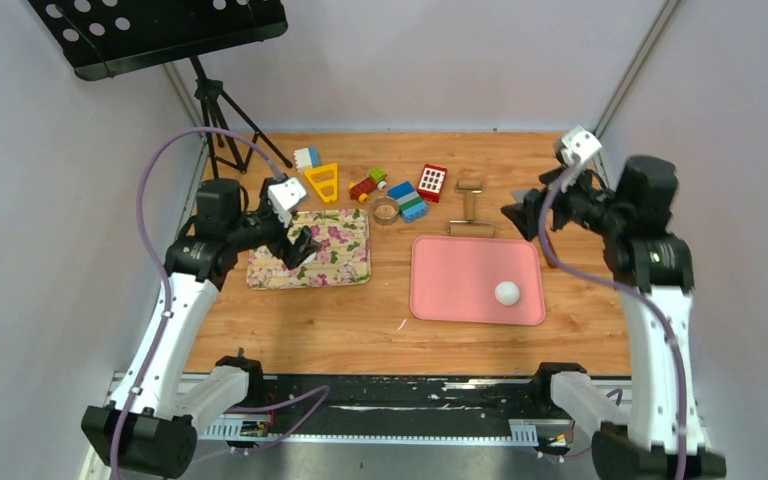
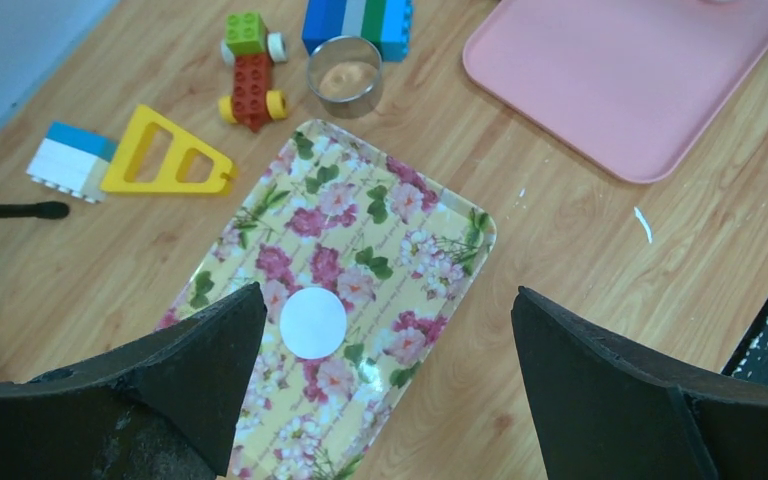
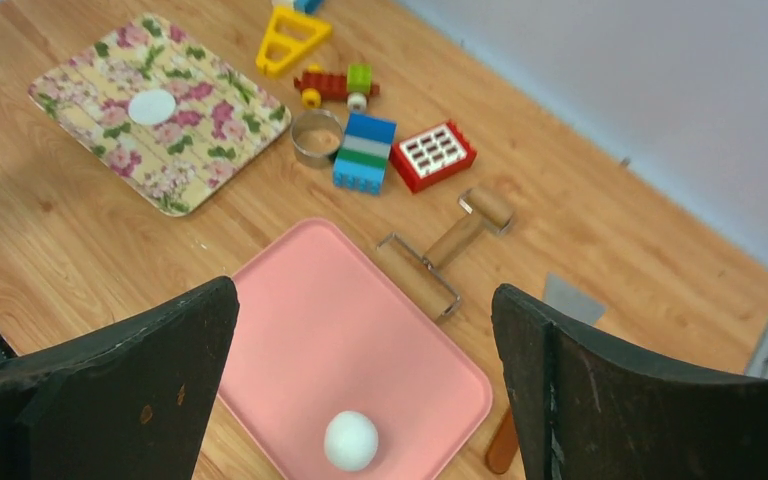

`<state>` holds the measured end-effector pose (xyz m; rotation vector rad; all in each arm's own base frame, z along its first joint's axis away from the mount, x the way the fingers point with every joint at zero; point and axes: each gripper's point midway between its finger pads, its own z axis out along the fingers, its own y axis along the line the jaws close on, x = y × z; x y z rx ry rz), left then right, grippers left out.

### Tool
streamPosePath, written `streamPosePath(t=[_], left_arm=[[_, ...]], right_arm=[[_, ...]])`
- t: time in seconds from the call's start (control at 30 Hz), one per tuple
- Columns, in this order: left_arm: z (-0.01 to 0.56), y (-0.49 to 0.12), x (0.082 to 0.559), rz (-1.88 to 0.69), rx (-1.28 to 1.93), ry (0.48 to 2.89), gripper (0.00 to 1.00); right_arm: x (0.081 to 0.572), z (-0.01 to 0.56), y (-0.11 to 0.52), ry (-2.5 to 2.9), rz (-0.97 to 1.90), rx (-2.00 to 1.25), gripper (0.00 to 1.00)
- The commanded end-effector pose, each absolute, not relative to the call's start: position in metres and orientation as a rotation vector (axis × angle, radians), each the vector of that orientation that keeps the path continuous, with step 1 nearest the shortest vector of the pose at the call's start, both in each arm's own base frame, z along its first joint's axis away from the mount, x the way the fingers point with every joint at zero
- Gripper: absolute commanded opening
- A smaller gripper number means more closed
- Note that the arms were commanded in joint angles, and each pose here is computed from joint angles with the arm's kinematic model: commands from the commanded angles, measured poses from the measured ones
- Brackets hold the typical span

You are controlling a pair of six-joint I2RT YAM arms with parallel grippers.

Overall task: Roll out the dumpling wrappers from the dough
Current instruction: Pick up the rolling pin from the center of the board.

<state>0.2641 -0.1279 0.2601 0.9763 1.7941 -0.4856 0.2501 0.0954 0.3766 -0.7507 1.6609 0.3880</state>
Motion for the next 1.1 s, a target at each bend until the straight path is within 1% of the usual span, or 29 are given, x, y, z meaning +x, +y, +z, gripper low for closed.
streamPosePath(t=[0.0,0.13,0.23,0.3,0.4,0.5,0.67,0.77,0.83,0.93,1.07], left_arm=[[0.260,-0.138,0.283,-0.388,1.005,1.732,1.00],[0.233,-0.158,0.272,-0.547,1.151,1.720,1.00],[0.214,-0.165,0.275,-0.619,1.159,1.750,1.00],[0.203,-0.167,0.276,-0.660,1.127,1.781,1.00],[0.194,-0.166,0.269,-0.649,1.139,1.780,1.00],[0.196,-0.163,0.265,-0.629,1.142,1.772,1.00],[0.194,-0.163,0.266,-0.629,1.133,1.781,1.00],[0.193,-0.163,0.266,-0.630,1.134,1.777,1.00],[0.195,-0.163,0.266,-0.625,1.130,1.773,1.00],[0.195,-0.163,0.265,-0.628,1.132,1.769,1.00],[0.194,-0.163,0.263,-0.624,1.140,1.761,1.00]], right_arm=[[0.310,0.338,0.104,1.796,0.434,-0.723,1.00],[0.341,0.303,0.114,1.872,0.361,-0.789,1.00],[0.372,0.280,0.093,1.927,0.199,-0.660,1.00],[0.384,0.261,0.081,1.977,0.120,-0.613,1.00],[0.389,0.237,0.060,2.050,-0.011,-0.584,1.00],[0.385,0.218,0.051,2.089,-0.072,-0.633,1.00],[0.392,0.207,0.028,2.141,-0.209,-0.597,1.00],[0.393,0.198,0.034,2.162,-0.171,-0.603,1.00],[0.394,0.195,0.046,2.157,-0.088,-0.612,0.99],[0.396,0.189,0.062,2.162,0.017,-0.633,0.96],[0.381,0.185,0.055,2.211,-0.014,-0.784,0.95]])
